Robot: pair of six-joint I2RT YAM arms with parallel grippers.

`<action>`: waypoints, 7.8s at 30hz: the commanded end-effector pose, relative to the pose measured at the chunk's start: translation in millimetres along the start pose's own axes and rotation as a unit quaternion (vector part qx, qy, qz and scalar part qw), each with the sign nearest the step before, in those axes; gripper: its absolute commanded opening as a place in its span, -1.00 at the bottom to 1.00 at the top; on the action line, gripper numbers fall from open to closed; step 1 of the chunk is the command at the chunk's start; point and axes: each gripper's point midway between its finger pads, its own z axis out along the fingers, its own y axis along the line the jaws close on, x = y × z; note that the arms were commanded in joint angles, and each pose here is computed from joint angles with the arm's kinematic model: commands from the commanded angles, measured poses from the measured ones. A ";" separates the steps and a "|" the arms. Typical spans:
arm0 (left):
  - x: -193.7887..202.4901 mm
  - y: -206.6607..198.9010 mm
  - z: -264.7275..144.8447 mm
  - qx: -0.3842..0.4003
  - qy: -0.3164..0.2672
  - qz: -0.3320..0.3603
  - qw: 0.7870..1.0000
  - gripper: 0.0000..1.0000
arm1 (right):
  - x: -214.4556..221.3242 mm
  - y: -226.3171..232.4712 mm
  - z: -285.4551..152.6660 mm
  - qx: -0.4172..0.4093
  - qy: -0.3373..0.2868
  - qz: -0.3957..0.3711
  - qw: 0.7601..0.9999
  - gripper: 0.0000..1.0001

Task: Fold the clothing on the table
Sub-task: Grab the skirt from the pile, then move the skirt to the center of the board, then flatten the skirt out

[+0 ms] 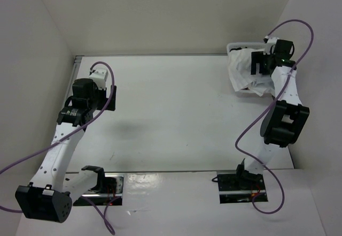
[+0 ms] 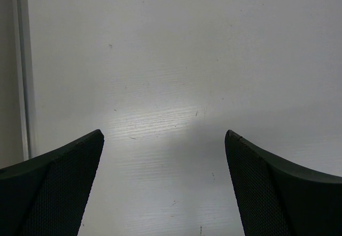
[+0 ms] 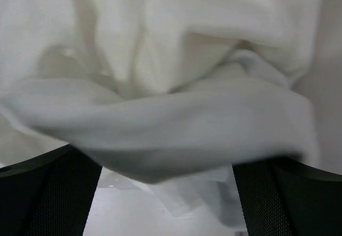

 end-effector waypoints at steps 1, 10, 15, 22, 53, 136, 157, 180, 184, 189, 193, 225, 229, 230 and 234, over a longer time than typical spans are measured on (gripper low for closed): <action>-18.2 -1.8 -2.4 0.009 -0.036 -0.010 0.999 1.00 | -42.8 -40.6 -45.1 0.058 -0.074 -0.002 0.996 0.91; -12.8 -4.0 0.7 0.013 -0.032 -0.010 0.999 1.00 | -49.1 -57.4 -58.5 0.076 -0.083 -0.006 0.994 0.78; -12.8 -4.0 0.7 0.014 -0.032 -0.010 0.999 1.00 | -43.5 -53.1 -51.5 0.064 -0.077 0.000 0.995 0.69; -12.8 -4.0 0.7 0.014 -0.032 -0.010 0.999 1.00 | -35.0 -49.6 -33.7 0.050 -0.065 0.011 0.997 0.02; -23.0 -15.0 -6.7 0.048 -0.039 -0.009 0.998 1.00 | -105.1 193.0 -297.5 -0.326 -0.290 -0.073 0.897 -1.00; 66.7 -157.6 181.7 0.155 0.154 0.017 0.976 0.23 | -7.9 214.8 -121.8 -0.228 -0.077 -0.097 0.966 0.96; 67.1 -173.6 210.4 0.168 0.155 -0.006 0.973 -0.11 | -1.2 209.7 -124.6 -0.223 -0.078 -0.103 0.966 0.96; 54.5 -113.9 190.7 0.148 0.172 -0.048 0.973 -0.83 | 102.7 263.3 -78.9 -0.252 0.047 -0.255 0.932 0.96; 44.4 -108.4 187.3 0.145 0.162 -0.052 0.975 -0.83 | 108.2 298.1 -82.1 -0.262 0.027 -0.294 0.919 0.96; 34.4 -99.5 184.2 0.139 0.152 -0.058 0.977 -0.83 | 110.3 341.1 -86.7 -0.268 0.006 -0.327 0.906 0.96; 36.4 -99.3 183.2 0.139 0.157 -0.058 0.976 -0.83 | 105.7 378.8 -95.6 -0.259 -0.030 -0.361 0.895 0.94; 31.8 -96.5 182.1 0.140 0.157 -0.062 0.976 -0.83 | 129.2 438.8 -95.1 -0.272 -0.034 -0.396 0.877 0.73; 31.8 -96.5 182.1 0.140 0.157 -0.062 0.976 -0.83 | 139.4 436.5 -86.0 -0.265 -0.027 -0.409 0.873 0.59; 31.8 -96.5 182.1 0.140 0.157 -0.062 0.976 -0.83 | 146.4 434.0 -81.0 -0.258 -0.018 -0.414 0.873 0.52; 31.8 -96.5 182.1 0.140 0.157 -0.062 0.976 -0.83 | 150.4 433.9 -74.2 -0.253 -0.016 -0.426 0.869 0.34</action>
